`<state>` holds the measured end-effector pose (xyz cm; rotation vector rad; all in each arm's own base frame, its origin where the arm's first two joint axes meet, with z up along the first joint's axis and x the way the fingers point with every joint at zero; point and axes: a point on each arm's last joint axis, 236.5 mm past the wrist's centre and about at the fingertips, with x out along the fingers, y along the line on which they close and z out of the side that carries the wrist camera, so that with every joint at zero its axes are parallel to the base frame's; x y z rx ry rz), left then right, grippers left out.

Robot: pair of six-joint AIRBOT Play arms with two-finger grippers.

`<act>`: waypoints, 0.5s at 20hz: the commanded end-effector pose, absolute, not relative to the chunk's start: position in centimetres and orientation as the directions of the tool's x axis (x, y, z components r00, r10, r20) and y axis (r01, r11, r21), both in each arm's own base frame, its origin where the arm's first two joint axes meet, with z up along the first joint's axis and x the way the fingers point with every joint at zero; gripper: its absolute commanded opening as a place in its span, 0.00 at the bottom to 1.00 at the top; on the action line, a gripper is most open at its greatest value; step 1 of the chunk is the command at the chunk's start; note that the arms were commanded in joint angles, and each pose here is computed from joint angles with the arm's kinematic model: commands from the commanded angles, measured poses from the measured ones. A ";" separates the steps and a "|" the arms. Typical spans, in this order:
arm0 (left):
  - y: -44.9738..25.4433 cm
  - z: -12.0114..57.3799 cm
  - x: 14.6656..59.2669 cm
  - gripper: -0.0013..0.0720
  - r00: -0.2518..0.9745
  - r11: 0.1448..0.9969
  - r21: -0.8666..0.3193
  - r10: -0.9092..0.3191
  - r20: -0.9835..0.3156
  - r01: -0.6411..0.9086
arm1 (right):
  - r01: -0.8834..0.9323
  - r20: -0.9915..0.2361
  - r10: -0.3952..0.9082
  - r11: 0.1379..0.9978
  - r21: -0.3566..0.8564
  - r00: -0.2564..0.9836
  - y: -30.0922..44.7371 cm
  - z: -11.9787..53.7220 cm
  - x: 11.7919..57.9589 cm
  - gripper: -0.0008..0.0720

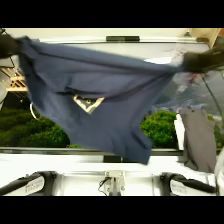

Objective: Fold the shirts.

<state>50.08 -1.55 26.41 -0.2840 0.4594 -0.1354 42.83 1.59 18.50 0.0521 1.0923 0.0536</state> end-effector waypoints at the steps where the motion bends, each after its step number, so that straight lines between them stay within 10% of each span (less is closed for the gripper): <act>1: -5.3 16.5 57.3 0.07 0.819 0.930 -0.361 -0.260 -0.511 0.070 | -0.010 -0.970 0.171 0.985 0.172 0.175 4.0 6.3 45.7 0.11; 6: -10.8 0.7 55.2 0.16 0.496 0.901 -0.433 -0.370 -0.786 -0.013 | 0.035 -0.964 0.264 0.964 0.262 -0.045 6.2 -3.0 45.7 0.11; 8: -10.8 -1.2 52.6 0.87 0.374 0.902 -0.431 -0.390 -0.841 -0.028 | 0.010 -0.965 0.258 0.966 0.257 -0.044 6.0 -3.0 45.7 0.11; 10: -9.1 0.2 50.4 1.00 0.292 0.901 -0.432 -0.403 -0.867 -0.040 | -0.014 -0.966 0.254 0.967 0.254 -0.041 5.8 -1.7 45.2 0.11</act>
